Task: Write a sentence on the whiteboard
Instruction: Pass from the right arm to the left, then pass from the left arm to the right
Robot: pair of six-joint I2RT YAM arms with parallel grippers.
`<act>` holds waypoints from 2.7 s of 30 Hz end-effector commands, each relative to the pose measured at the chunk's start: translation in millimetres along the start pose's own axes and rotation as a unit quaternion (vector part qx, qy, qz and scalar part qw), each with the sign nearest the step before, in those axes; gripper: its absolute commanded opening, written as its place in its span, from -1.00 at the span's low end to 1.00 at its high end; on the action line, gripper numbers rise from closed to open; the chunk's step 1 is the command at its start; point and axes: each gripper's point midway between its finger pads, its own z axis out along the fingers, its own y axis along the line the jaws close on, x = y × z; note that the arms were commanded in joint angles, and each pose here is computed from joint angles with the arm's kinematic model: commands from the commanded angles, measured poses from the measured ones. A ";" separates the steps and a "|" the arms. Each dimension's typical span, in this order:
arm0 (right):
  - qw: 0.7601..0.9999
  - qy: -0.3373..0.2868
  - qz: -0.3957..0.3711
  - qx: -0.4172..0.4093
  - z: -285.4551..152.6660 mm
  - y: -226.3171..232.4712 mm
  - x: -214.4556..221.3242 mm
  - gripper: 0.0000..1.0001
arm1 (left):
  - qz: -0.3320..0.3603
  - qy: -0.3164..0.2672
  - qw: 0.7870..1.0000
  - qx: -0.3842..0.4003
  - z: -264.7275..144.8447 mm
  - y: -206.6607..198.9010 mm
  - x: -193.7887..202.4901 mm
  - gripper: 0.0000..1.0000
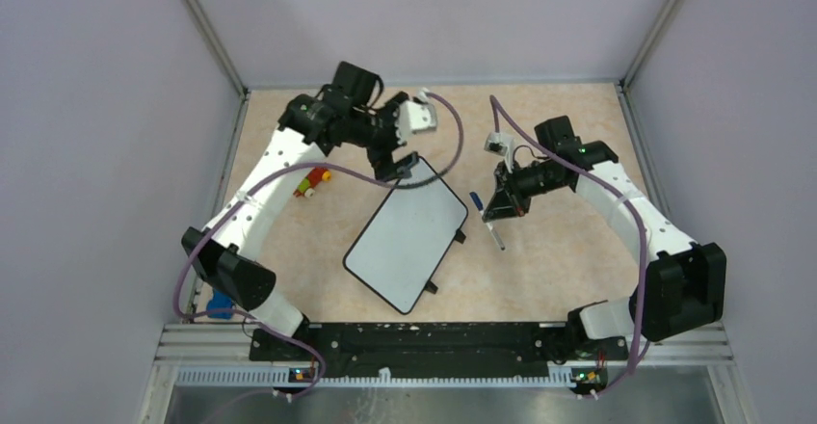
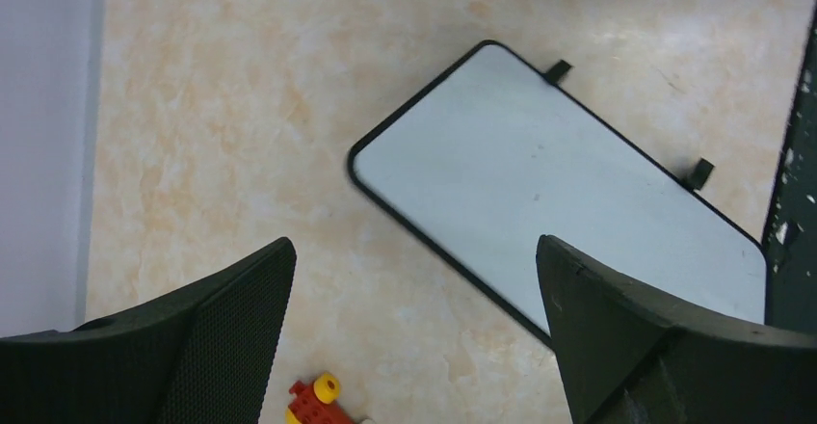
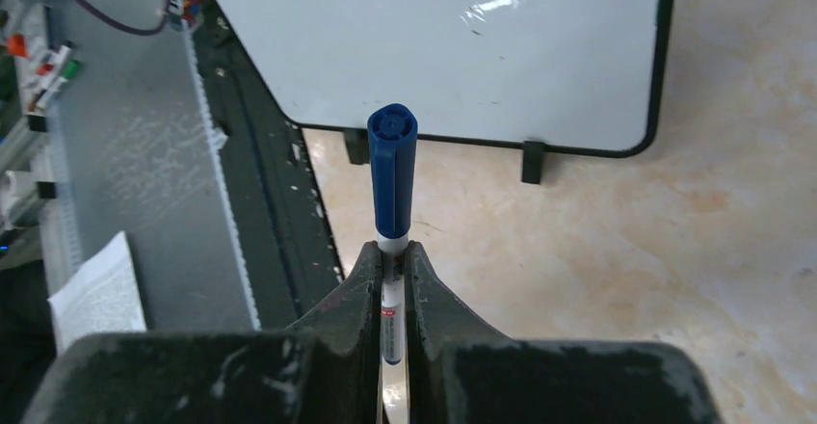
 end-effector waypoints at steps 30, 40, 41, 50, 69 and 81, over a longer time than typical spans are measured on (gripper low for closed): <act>0.978 -0.009 0.025 -0.206 15.7 109.0 -5.2 -1.00 | 0.560 -0.014 0.828 0.030 61.0 -172.3 -55.6 0.28; 0.976 -0.006 0.025 -0.217 14.5 112.8 -7.5 -1.00 | 0.569 -0.007 0.821 0.038 64.4 -178.9 -44.9 -0.14; 0.976 -0.006 0.025 -0.218 14.4 112.9 -7.7 -1.00 | 0.568 -0.006 0.822 0.039 64.5 -179.2 -43.9 -0.18; 0.976 -0.019 0.012 -0.215 5.9 113.5 -18.7 -0.94 | 0.506 0.009 0.861 0.037 64.5 -179.2 -33.1 -0.73; 0.957 -0.249 0.135 -0.061 -81.4 28.2 -106.2 0.33 | 0.034 0.015 0.995 -0.098 61.2 -63.5 -36.8 -0.94; 0.933 -0.268 0.229 -0.072 -74.1 13.3 -110.9 0.41 | -0.002 -0.041 0.994 -0.099 51.9 -62.9 -51.4 -0.94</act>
